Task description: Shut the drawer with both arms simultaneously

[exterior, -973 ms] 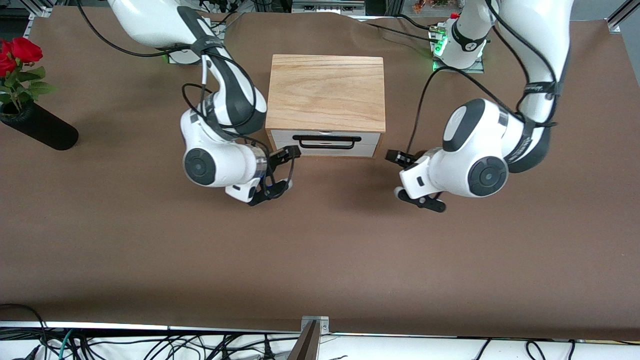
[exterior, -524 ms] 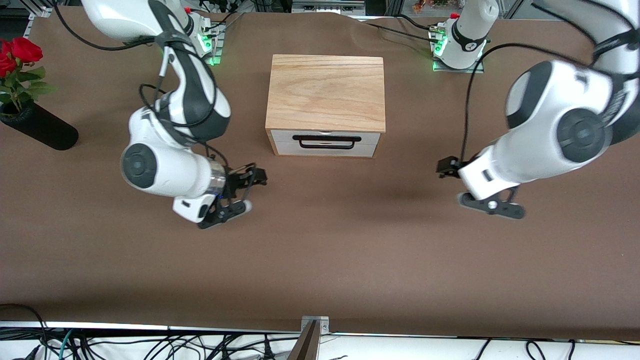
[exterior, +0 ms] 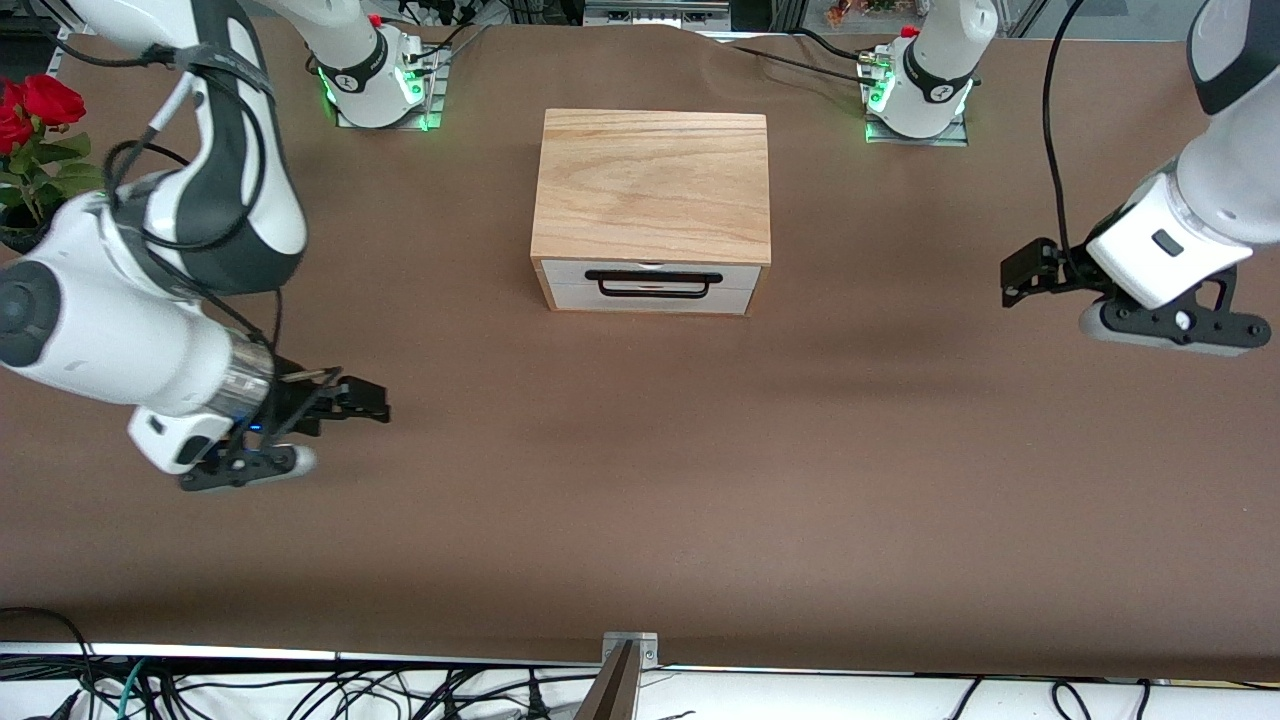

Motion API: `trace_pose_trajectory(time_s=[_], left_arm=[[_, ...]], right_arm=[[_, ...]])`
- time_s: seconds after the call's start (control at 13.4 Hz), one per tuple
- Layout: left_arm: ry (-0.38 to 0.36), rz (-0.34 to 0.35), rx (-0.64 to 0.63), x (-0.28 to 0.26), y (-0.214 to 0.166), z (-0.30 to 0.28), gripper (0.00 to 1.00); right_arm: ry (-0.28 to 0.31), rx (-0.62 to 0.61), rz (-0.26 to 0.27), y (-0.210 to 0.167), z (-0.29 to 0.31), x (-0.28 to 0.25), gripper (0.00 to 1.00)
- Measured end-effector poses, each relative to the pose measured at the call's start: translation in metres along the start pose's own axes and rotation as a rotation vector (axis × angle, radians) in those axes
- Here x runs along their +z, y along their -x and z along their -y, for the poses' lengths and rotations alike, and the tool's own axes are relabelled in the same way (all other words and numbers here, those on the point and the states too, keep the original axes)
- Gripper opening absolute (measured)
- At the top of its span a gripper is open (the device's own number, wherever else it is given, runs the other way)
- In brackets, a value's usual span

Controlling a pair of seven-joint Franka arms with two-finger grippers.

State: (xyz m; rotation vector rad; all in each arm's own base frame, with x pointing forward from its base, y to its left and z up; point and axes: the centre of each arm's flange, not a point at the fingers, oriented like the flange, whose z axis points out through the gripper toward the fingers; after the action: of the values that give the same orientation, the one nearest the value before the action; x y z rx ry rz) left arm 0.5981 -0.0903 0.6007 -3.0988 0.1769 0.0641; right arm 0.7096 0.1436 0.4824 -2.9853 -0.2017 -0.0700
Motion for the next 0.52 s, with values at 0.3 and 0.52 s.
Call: trace_pose_trajectory(time_s=[0.3,0.52], left_arm=[[-0.020,-0.107,0.001,-0.004,0.028,-0.002,1.00],[0.002,-0.101,-0.041,-0.002,0.037,0.018,1.00]], right_arm=[[0.165,0.001,-0.065,0.010,-0.035,-0.058,1.00],[0.217,0.035,-0.102,0.033,-0.079,-0.108,1.00]])
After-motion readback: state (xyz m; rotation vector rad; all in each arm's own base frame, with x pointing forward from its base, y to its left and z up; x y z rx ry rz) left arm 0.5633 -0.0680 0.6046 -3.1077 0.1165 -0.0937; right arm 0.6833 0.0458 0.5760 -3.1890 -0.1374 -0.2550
